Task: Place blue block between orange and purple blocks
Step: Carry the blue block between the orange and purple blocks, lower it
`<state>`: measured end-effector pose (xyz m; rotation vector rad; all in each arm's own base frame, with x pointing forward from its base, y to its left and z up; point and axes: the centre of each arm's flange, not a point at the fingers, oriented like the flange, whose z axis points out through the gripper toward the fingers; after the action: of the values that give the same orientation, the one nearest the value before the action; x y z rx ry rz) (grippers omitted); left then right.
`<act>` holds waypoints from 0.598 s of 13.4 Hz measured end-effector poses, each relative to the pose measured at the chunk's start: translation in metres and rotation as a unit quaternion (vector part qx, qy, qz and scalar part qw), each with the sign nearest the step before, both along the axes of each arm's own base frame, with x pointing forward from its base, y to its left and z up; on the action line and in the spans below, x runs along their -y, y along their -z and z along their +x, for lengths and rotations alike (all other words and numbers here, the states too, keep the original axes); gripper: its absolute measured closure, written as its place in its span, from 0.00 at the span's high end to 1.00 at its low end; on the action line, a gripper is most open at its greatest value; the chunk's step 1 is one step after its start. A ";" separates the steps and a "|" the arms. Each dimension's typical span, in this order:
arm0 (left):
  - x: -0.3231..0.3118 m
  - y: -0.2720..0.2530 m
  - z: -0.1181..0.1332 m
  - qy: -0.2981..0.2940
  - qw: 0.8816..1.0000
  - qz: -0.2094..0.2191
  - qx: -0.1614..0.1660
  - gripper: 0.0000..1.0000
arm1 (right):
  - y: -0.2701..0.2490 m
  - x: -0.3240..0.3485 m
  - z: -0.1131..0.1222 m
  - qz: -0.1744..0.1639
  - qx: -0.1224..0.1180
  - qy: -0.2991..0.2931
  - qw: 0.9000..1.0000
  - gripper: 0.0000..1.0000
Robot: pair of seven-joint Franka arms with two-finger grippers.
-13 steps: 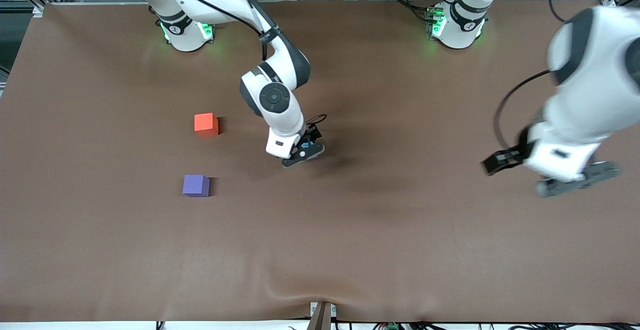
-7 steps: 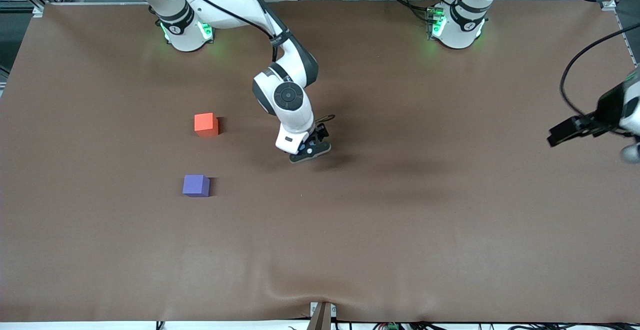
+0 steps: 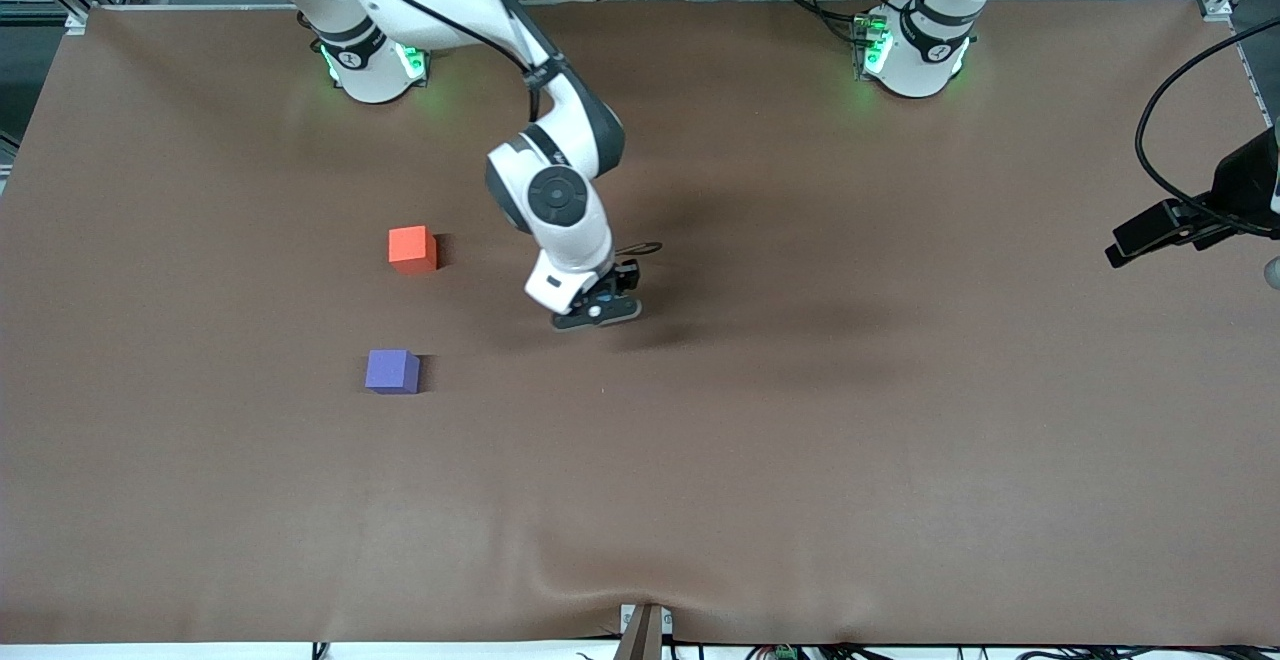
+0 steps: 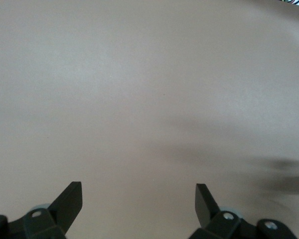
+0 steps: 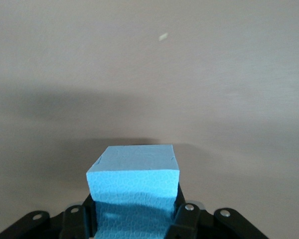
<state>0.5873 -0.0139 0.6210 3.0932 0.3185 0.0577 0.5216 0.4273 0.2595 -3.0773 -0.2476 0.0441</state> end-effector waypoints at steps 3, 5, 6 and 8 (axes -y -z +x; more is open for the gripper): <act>-0.010 -0.007 -0.018 0.017 1.000 0.007 0.002 1.00 | -0.059 0.092 0.045 -0.003 -0.022 0.072 0.997 0.53; -0.020 -0.013 -0.032 0.022 1.000 0.006 0.004 1.00 | -0.070 0.170 0.064 -0.004 -0.031 0.123 0.992 0.53; -0.020 -0.015 -0.036 0.024 1.000 0.006 0.005 1.00 | -0.067 0.203 0.065 -0.006 -0.039 0.135 0.990 0.53; -0.017 -0.015 -0.037 0.028 1.000 0.006 0.005 1.00 | -0.057 0.242 0.052 -0.009 -0.055 0.147 0.988 0.53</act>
<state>0.5499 0.0028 0.6357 3.1096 0.2333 0.0743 0.5732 0.1853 0.3160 -3.0795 0.2119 0.2033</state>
